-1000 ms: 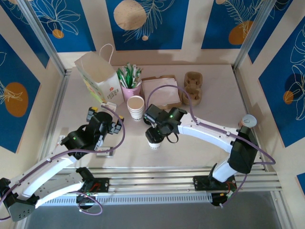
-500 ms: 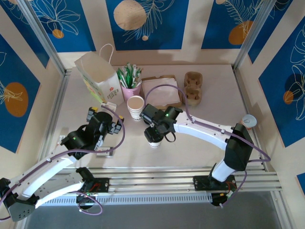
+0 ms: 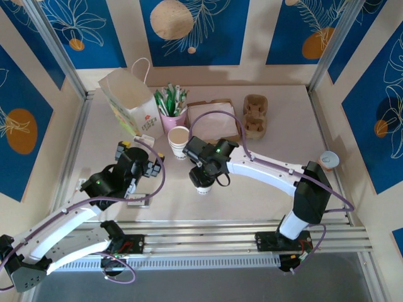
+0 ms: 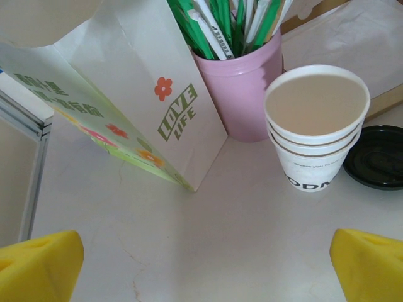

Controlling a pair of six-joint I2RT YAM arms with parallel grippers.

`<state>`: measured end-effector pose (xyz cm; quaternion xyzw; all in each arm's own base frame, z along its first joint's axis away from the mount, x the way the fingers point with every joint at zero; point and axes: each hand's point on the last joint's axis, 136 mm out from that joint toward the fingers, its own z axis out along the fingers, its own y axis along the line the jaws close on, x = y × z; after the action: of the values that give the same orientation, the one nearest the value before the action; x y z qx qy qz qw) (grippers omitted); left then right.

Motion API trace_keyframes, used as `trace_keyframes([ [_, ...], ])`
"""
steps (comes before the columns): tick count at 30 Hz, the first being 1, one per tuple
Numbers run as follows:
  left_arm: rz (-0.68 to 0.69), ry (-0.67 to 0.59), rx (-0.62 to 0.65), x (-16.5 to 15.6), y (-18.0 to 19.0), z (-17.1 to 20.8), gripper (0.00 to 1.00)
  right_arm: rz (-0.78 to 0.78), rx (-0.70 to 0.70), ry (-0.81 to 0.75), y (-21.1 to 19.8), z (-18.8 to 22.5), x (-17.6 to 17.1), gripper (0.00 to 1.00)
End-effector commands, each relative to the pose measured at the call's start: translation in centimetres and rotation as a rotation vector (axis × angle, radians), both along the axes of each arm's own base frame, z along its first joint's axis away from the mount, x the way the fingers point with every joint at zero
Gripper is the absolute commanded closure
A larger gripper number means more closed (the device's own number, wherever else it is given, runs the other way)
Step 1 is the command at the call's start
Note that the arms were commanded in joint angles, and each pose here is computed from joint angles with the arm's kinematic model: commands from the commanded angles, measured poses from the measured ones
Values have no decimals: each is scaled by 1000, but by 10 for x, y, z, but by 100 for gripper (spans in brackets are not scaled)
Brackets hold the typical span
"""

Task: Pack the takeout coffee

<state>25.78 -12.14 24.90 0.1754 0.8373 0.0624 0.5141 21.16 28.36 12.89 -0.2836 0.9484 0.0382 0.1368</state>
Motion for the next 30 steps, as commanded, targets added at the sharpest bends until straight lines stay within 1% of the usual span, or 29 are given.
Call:
trace_keyframes([
  [1, -30, 50, -25, 0, -9, -6, 0, 21, -152, 228, -25, -61, -38, 37],
  [3, -58, 117, -65, 0, -22, -13, 0, 28, -131, 222, -24, -59, -38, 37],
  [6, -92, 286, -154, -4, -51, -26, 0, 38, -116, 209, -22, -55, -37, 37],
  [8, -111, 423, -223, -10, -72, -40, 0, 45, -114, 203, -22, -54, -37, 36],
  [10, -108, 544, -285, -16, -88, -56, 0, 45, -112, 196, -24, -54, -38, 37],
  [11, -87, 586, -307, -17, -92, -62, 1, 46, -109, 193, -25, -54, -38, 36],
  [13, -46, 629, -352, -15, -95, -72, 1, 43, -107, 186, -27, -54, -38, 37],
  [17, 12, 699, -519, -15, -99, -87, 4, 46, -96, 178, -29, -53, -40, 36],
  [20, 45, 756, -578, -20, -103, -99, 7, 49, -96, 173, -30, -52, -41, 36],
  [27, 101, 847, -627, -26, -110, -128, 11, 61, -115, 169, -30, -56, -41, 36],
  [30, 125, 860, -610, -25, -109, -134, 11, 61, -113, 167, -30, -57, -42, 36],
])
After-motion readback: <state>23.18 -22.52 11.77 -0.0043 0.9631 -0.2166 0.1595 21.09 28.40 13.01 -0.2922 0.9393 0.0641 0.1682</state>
